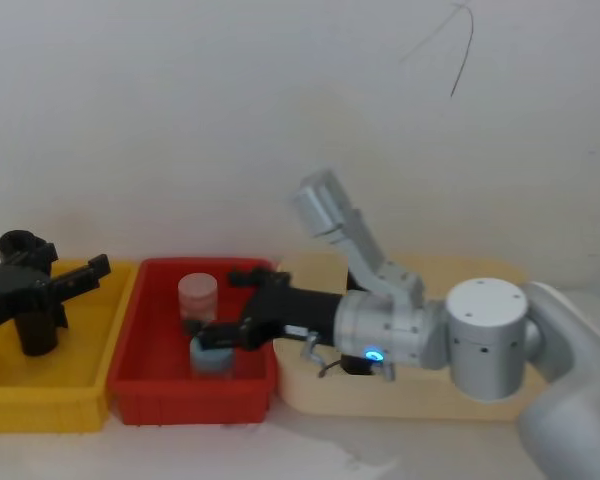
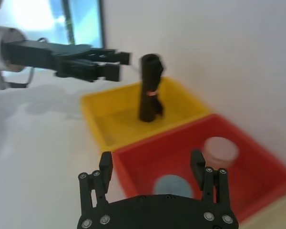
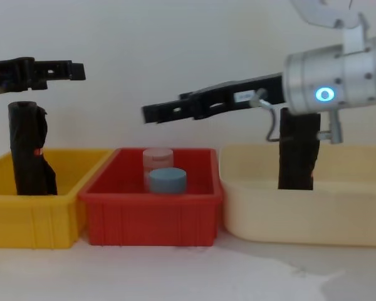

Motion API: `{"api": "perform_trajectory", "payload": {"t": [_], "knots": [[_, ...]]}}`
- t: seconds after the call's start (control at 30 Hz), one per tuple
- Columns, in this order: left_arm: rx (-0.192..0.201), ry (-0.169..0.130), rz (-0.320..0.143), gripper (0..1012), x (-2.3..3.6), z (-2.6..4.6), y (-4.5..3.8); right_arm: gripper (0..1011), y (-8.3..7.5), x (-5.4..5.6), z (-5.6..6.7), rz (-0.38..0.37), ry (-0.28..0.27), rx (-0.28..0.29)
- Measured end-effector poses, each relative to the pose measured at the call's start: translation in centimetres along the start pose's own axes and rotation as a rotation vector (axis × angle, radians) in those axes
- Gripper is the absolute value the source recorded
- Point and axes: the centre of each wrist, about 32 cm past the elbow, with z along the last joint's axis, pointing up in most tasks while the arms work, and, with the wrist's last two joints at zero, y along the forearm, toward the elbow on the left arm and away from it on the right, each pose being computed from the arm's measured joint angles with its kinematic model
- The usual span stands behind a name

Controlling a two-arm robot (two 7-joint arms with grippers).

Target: Pick up the garbage bag with the one hand and transfer it to the other hand.

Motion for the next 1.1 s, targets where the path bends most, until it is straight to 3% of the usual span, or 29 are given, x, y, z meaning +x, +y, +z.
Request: {"api": "perform_trajectory", "payload": {"t": [0.23, 0.57, 1.1], "knots": [[0.000, 0.000, 0.000, 1001, 0.00, 0.00, 0.00, 1001, 3.0, -0.5, 0.4, 0.113, 0.052, -0.057], [0.000, 0.000, 0.000, 1001, 0.00, 0.00, 0.00, 1001, 5.3, -0.2, 0.8, 0.146, 0.108, -0.102], [0.000, 0.000, 0.000, 1001, 0.00, 0.00, 0.00, 1001, 6.2, 1.0, 1.9, 0.126, 0.104, -0.142]]}}
